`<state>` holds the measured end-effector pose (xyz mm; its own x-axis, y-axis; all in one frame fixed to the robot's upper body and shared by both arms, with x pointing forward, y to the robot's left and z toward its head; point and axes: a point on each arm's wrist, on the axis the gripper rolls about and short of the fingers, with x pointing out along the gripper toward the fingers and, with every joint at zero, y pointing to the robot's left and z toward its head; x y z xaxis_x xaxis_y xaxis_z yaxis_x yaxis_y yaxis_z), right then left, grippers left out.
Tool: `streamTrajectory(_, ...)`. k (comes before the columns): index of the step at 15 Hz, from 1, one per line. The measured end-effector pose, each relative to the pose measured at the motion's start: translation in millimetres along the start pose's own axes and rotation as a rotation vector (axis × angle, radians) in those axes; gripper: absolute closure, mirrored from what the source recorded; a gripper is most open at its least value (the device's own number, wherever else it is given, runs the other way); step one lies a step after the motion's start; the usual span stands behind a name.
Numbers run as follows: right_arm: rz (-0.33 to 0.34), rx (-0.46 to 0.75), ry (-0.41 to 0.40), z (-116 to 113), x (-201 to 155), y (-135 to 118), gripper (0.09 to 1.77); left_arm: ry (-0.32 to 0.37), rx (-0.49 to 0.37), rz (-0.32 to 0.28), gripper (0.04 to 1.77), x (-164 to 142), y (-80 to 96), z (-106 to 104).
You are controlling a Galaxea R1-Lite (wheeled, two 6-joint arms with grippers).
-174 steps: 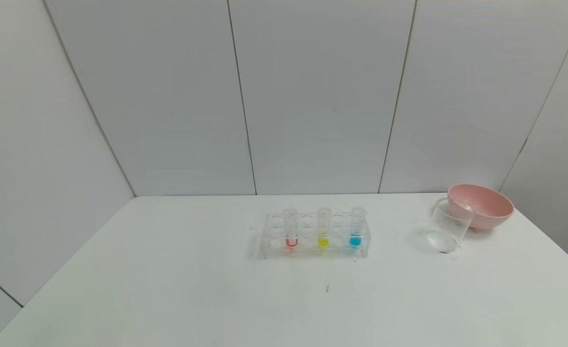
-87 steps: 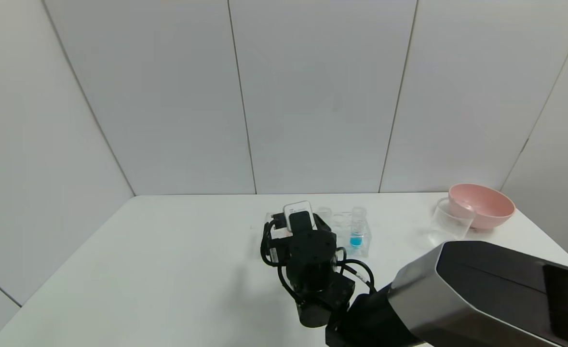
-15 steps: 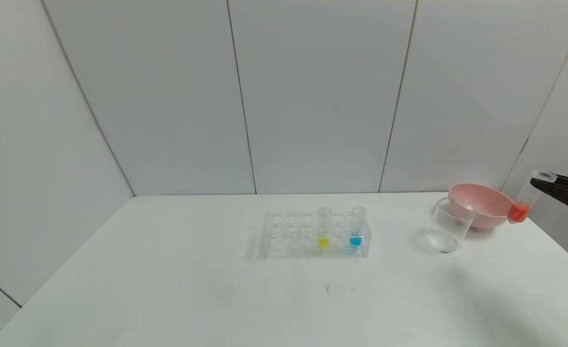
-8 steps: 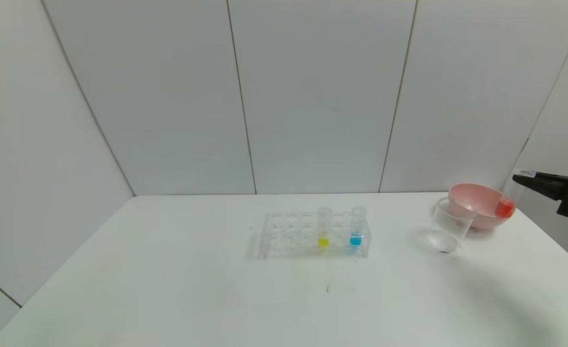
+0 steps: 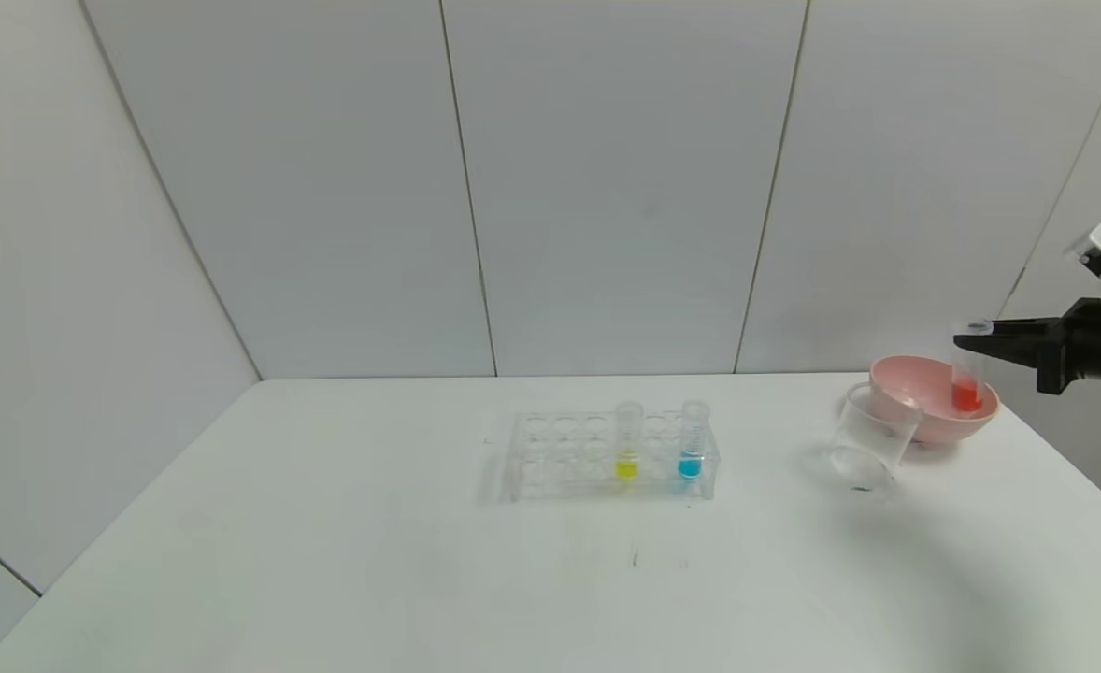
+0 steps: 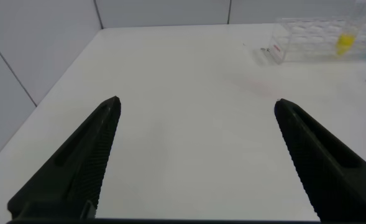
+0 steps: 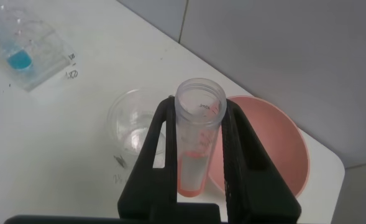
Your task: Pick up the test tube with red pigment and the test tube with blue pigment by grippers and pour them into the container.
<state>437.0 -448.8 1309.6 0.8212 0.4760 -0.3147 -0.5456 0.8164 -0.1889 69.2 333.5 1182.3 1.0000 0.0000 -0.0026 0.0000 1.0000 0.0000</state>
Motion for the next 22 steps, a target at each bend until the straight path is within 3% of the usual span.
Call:
streamTrajectory(2,0.036,-0.067,0.056,2.6,-1.1,0.8,1.37,0.000,0.000,0.000,0.05,0.0,0.0,0.0)
streamTrajectory(8,0.060,-0.169,0.159,26.0,9.8,-5.6,1.37,0.000,0.000,0.000,0.05,0.0,0.0,0.0)
streamTrajectory(11,0.036,-0.180,0.292,36.9,18.5,-7.5,1.37,0.000,0.000,0.000,0.05,0.0,0.0,0.0)
streamTrajectory(14,0.062,-0.227,0.386,48.8,26.0,-8.3,1.37,0.000,0.000,0.000,0.05,0.0,0.0,0.0)
streamTrajectory(18,0.129,-0.309,0.437,49.4,45.1,0.6,1.37,0.000,0.000,0.000,0.05,0.0,0.0,0.0)
streamTrajectory(22,0.124,-0.388,0.534,48.2,53.7,8.6,1.37,0.000,0.000,0.000,0.05,0.0,0.0,0.0)
